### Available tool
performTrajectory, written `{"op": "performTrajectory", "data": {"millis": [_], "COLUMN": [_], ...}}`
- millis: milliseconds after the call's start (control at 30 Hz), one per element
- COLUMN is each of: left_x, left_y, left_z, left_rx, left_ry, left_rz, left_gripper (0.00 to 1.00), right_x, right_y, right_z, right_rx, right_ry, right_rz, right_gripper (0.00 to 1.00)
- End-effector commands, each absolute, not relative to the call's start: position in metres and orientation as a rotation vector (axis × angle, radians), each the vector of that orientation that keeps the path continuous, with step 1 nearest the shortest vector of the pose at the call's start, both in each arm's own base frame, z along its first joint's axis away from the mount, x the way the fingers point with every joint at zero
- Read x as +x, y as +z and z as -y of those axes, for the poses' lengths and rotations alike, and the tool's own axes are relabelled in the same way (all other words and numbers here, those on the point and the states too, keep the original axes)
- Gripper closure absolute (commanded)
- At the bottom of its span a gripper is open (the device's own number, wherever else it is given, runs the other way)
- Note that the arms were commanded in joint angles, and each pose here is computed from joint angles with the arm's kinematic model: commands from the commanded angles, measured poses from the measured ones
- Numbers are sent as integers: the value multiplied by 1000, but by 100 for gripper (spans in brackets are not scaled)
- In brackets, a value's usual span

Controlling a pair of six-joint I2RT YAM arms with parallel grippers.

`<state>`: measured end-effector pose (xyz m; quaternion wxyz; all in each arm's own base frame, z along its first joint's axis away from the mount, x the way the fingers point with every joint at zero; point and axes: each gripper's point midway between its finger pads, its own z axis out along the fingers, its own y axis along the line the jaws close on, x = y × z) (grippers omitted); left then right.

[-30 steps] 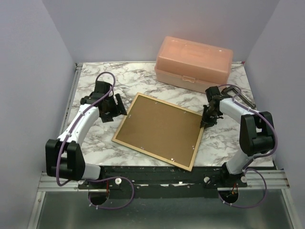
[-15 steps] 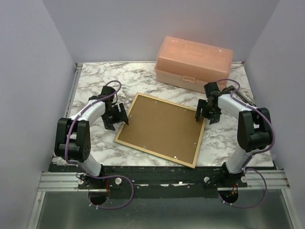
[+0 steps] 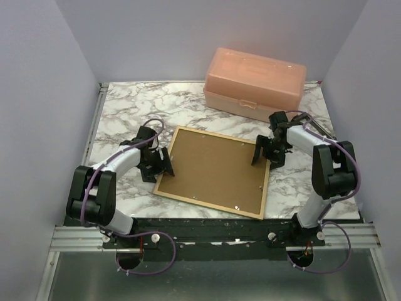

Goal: Put the photo into the frame

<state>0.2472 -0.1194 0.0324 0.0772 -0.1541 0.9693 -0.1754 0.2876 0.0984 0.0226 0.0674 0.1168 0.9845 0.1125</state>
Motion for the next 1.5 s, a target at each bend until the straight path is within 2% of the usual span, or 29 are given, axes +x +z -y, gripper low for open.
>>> {"op": "performTrajectory", "data": {"millis": [0,233,400,667,933,1167,1333,1467], "left_x": [205,174,173,180,192,193,192,191], "left_y": [31,24,25,27,38,40,39,37], "left_z": [150,146,132,134,133,121,107,101], "left_rx": [-462,-502,-519,-502,-501,-527,-541,-560], "left_ry": [-662,-610,-497,-501,-522,-499,-419,-399], "left_rz": [-2970,-2979,-2965,-2965,-2934,-2920,-2917,-2924], "left_gripper": [23,23,21,20,20,20,20,20], "right_x": [317,330,311,271,251,270,269,256], "right_y": [22,17,21,38,27,24,27,28], "right_z": [-129,-132,-109,-95,-117,-158,-174,-160], "right_rx": [266,204,216,257,214,86,-24,-59], "right_ry": [496,347,190,140,201,230,152,19], "right_rz": [-2946,-2973,-2966,-2985,-3034,-3022,-3020,-3017], "right_gripper": [19,18,8,4,6,6,6,6]}}
